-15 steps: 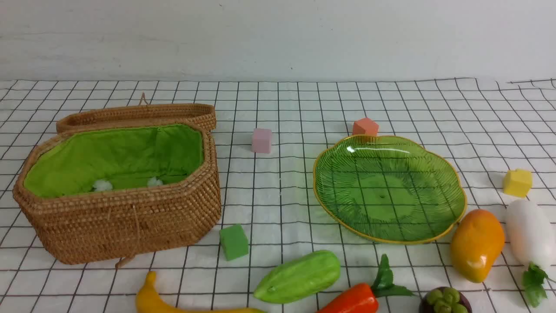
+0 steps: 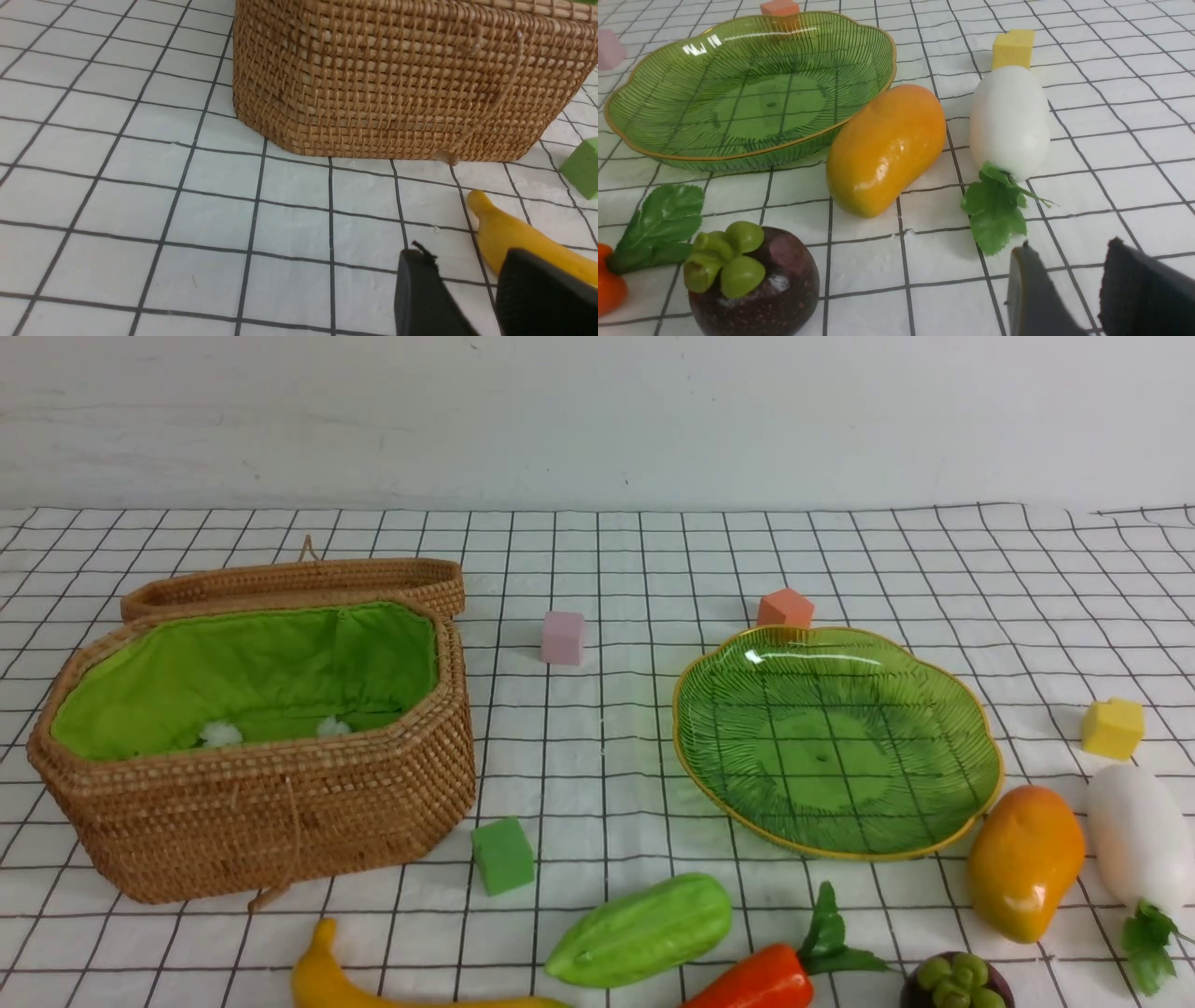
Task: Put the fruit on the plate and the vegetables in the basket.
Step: Take a daikon with your right arm and place it on the basket on the left.
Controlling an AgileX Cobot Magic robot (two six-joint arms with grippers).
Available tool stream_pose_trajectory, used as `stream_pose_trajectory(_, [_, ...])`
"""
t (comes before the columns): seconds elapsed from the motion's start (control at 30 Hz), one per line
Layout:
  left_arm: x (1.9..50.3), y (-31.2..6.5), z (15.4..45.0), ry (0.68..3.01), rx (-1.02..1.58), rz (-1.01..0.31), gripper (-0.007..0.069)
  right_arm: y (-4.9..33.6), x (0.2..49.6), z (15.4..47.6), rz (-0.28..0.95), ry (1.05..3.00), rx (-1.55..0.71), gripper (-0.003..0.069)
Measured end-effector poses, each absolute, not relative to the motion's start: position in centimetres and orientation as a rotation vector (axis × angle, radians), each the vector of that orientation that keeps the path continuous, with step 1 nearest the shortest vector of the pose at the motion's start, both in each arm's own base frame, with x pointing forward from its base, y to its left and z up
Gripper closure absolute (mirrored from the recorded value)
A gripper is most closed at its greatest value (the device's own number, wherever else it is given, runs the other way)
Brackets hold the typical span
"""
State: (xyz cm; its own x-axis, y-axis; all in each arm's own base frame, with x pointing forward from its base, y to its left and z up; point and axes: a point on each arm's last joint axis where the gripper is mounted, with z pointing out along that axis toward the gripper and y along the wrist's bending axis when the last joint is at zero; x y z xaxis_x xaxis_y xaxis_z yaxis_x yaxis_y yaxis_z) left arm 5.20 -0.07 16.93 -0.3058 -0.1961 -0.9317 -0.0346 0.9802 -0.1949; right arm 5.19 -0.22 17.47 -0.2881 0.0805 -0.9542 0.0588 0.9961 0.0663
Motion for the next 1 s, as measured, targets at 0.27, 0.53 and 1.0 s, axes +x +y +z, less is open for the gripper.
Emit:
stream_pose_trajectory(0.27, [5.2,-0.1,16.9,1.878,-0.167,-0.161,0.0386,-0.2,5.2,17.5,0.021,1.864,0.101,0.0414])
stream_pose_trajectory(0.53, [5.2,-0.1,16.9,1.878,-0.167,-0.161,0.0386,-0.5,5.2,17.5,-0.049,1.865,0.058,0.0414])
stream_pose_trajectory(1.0, [5.2,-0.1,16.9,1.878,-0.167,-0.161,0.0386,-0.3,5.6,19.9,-0.169,1.562,-0.088,0.0414])
